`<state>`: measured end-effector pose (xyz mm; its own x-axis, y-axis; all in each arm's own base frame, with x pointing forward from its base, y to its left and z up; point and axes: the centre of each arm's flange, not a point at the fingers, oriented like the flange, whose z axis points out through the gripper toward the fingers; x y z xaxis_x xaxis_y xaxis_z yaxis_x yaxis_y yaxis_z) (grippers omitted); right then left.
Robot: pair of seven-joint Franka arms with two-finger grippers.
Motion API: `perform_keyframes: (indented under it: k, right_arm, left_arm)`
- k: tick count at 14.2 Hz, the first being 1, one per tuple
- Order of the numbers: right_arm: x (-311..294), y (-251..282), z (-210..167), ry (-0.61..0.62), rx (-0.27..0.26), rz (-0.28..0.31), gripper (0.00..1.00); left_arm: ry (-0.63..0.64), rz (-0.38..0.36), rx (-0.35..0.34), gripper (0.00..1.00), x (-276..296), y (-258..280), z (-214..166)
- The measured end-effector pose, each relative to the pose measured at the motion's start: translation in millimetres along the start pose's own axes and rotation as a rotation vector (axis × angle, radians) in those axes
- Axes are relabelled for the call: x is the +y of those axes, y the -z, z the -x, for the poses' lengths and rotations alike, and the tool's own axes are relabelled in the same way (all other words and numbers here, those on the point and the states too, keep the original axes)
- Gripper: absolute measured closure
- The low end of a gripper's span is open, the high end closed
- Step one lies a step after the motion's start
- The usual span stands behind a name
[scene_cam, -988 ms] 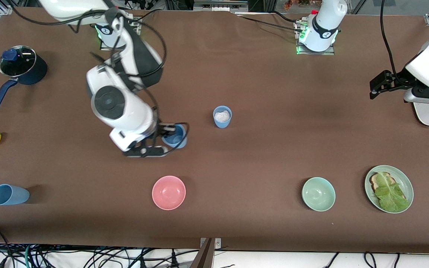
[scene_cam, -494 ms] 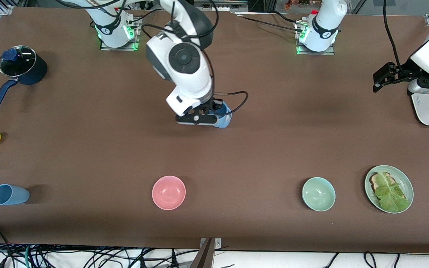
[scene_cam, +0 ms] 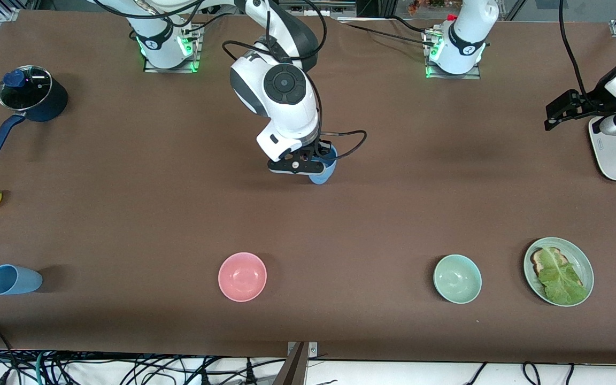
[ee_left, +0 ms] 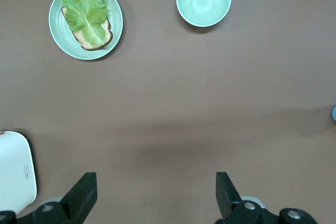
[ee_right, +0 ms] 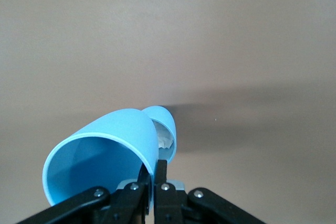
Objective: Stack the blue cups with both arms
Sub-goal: 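Lower the held cup into the standing cup and open the right gripper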
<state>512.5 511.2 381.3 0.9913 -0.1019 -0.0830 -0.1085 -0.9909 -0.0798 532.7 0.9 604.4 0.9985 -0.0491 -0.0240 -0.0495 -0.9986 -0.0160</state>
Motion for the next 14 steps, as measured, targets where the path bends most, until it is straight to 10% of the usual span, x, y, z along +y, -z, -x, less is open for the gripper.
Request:
perform_keyframes:
  k: [14]
  right_arm:
    - [6,-16,33,-0.029,-0.016,0.014,0.96]
  left_arm:
    - [-0.007,0.0,0.0,0.0,4,0,-1]
